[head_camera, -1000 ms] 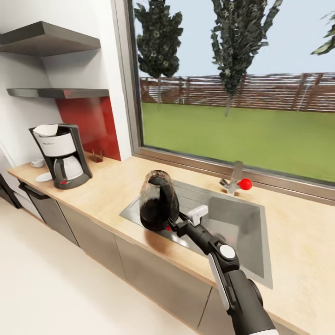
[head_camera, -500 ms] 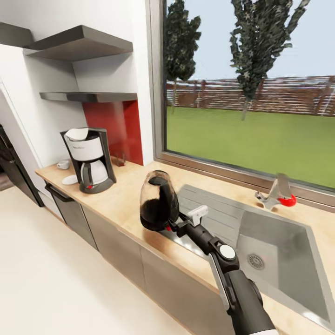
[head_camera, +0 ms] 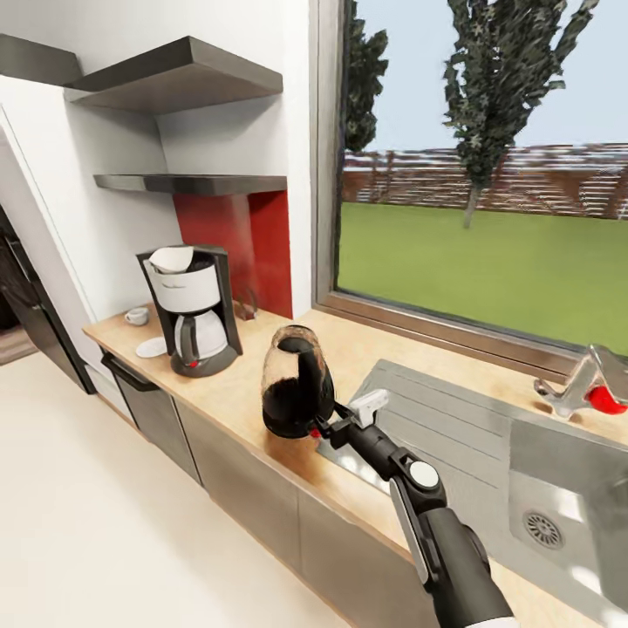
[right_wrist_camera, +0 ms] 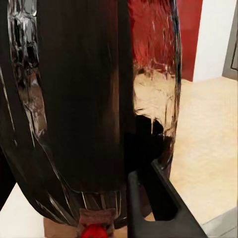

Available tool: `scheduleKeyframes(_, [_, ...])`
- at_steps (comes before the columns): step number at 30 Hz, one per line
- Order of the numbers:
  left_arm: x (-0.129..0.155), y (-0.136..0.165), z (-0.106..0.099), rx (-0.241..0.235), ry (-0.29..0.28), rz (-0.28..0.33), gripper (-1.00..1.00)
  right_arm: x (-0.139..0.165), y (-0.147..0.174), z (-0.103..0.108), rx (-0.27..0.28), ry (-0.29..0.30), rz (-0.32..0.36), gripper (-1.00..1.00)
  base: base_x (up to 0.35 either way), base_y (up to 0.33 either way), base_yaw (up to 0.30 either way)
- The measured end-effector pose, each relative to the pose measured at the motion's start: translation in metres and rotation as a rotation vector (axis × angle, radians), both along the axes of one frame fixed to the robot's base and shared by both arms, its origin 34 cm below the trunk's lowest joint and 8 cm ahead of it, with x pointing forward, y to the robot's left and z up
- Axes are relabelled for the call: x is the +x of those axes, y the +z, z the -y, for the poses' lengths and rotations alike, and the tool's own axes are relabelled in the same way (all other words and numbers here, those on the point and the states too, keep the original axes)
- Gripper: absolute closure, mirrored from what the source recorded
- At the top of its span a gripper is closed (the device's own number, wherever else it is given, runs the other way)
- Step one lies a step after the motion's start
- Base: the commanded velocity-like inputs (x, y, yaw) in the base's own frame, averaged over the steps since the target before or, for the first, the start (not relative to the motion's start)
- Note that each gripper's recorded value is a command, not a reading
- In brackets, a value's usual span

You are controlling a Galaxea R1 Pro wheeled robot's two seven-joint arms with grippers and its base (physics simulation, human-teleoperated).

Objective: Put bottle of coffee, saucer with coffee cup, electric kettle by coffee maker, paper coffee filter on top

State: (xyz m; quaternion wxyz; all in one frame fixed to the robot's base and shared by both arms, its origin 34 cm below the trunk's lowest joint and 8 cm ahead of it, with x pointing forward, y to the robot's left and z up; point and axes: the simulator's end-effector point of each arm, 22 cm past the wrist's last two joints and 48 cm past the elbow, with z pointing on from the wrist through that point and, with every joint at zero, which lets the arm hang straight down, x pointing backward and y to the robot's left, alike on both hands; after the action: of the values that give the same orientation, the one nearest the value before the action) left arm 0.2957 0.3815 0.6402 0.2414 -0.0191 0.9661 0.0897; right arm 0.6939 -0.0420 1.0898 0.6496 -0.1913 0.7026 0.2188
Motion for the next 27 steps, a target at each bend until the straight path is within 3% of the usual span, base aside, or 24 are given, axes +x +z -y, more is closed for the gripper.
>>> scheduleKeyframes(5, [-0.001, 0.0, 0.0, 0.0, 0.0, -0.001, -1.0, -0.001, -0.019, -0.001, -0.004, 0.0, -0.041, 1.0, 0.232, 0.276, 0.0])
scheduleKeyframes(21, [-0.001, 0.0, 0.0, 0.0, 0.0, -0.002, -1.0, -0.001, -0.032, 0.001, -0.006, -0.006, -0.062, 1.0, 0.235, 0.259, 0.0])
scheduleKeyframes(27, [-0.001, 0.0, 0.0, 0.001, -0.001, -0.002, -1.0, 0.0, -0.028, 0.001, 0.006, -0.006, -0.014, 1.0, 0.144, 0.141, 0.0])
